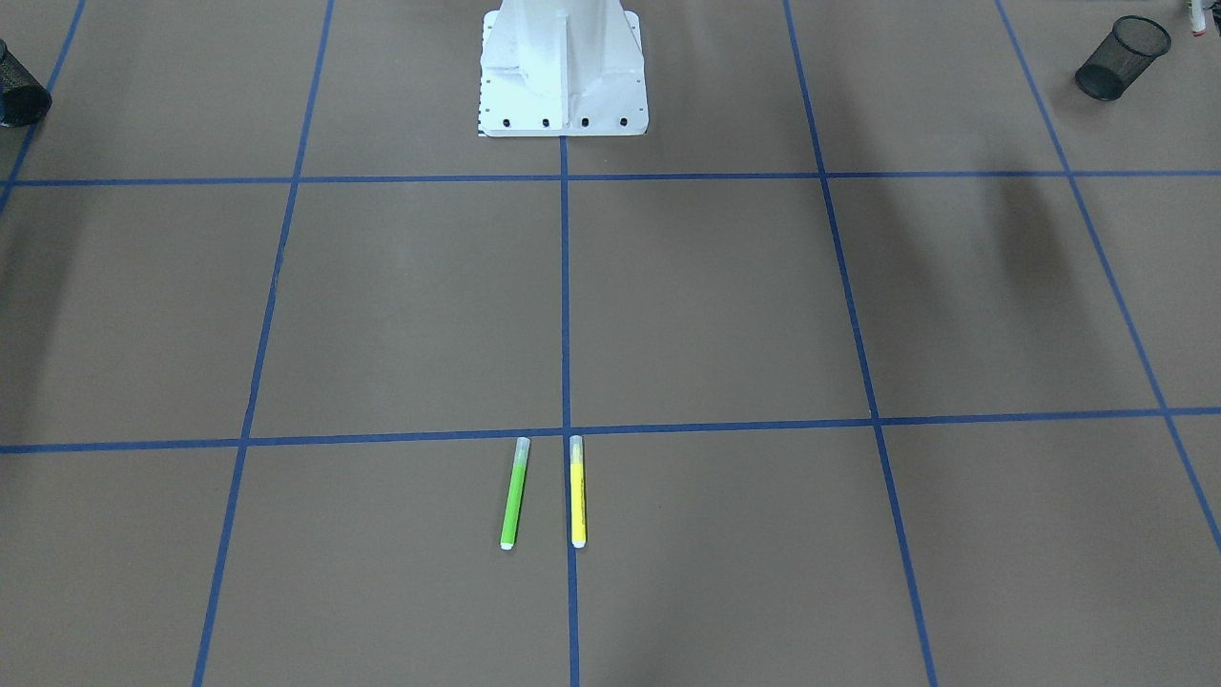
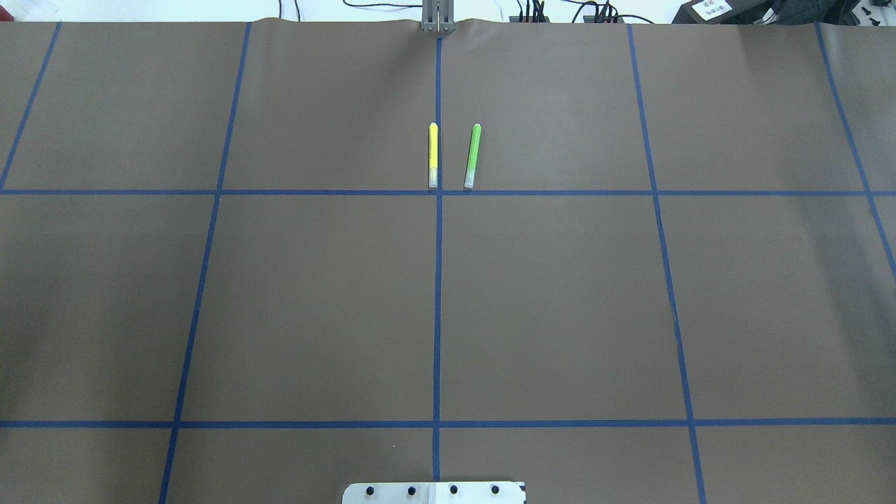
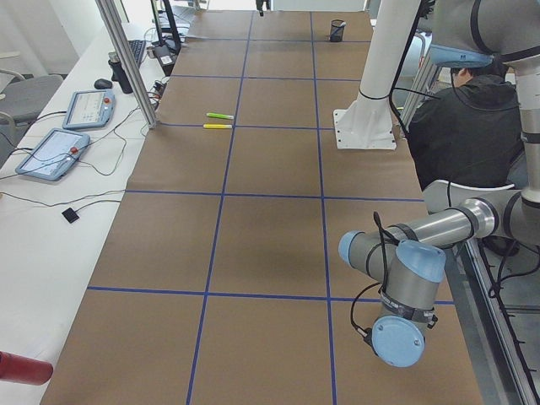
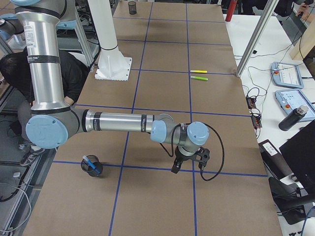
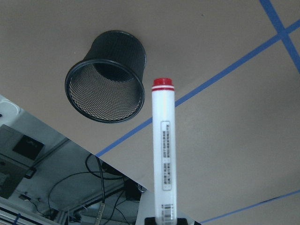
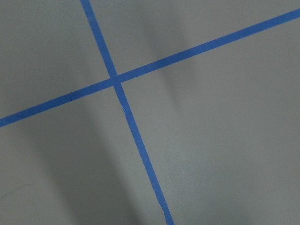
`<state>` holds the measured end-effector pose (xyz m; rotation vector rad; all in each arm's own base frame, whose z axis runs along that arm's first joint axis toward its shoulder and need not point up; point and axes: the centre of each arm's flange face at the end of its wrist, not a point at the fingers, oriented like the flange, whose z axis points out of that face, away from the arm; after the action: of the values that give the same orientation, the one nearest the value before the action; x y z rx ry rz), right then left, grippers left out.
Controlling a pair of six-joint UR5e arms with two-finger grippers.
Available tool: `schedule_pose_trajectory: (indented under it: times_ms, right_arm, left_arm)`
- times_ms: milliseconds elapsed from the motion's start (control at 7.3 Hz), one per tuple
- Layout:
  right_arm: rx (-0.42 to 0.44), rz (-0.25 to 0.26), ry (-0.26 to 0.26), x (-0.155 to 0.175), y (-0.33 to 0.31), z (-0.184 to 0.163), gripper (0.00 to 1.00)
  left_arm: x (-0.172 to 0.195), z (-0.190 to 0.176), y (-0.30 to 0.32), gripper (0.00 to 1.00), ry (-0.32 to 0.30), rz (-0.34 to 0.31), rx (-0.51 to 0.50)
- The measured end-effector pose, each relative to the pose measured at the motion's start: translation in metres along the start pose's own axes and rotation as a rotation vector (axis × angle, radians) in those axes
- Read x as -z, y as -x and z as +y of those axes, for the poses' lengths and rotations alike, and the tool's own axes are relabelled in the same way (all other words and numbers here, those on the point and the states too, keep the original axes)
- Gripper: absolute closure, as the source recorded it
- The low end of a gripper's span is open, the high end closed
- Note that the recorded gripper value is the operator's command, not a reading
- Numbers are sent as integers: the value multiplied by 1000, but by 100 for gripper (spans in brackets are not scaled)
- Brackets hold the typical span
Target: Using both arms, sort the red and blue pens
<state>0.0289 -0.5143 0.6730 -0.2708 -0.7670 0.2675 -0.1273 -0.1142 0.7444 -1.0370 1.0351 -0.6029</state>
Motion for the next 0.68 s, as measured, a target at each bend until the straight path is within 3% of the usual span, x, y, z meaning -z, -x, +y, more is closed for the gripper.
schedule_pose_trajectory:
  times_ms: [685]
  right_arm:
    - [6,-12,-2,2,4,1,0]
  left_arm:
    - [-35,-34,35,100,159,182,200]
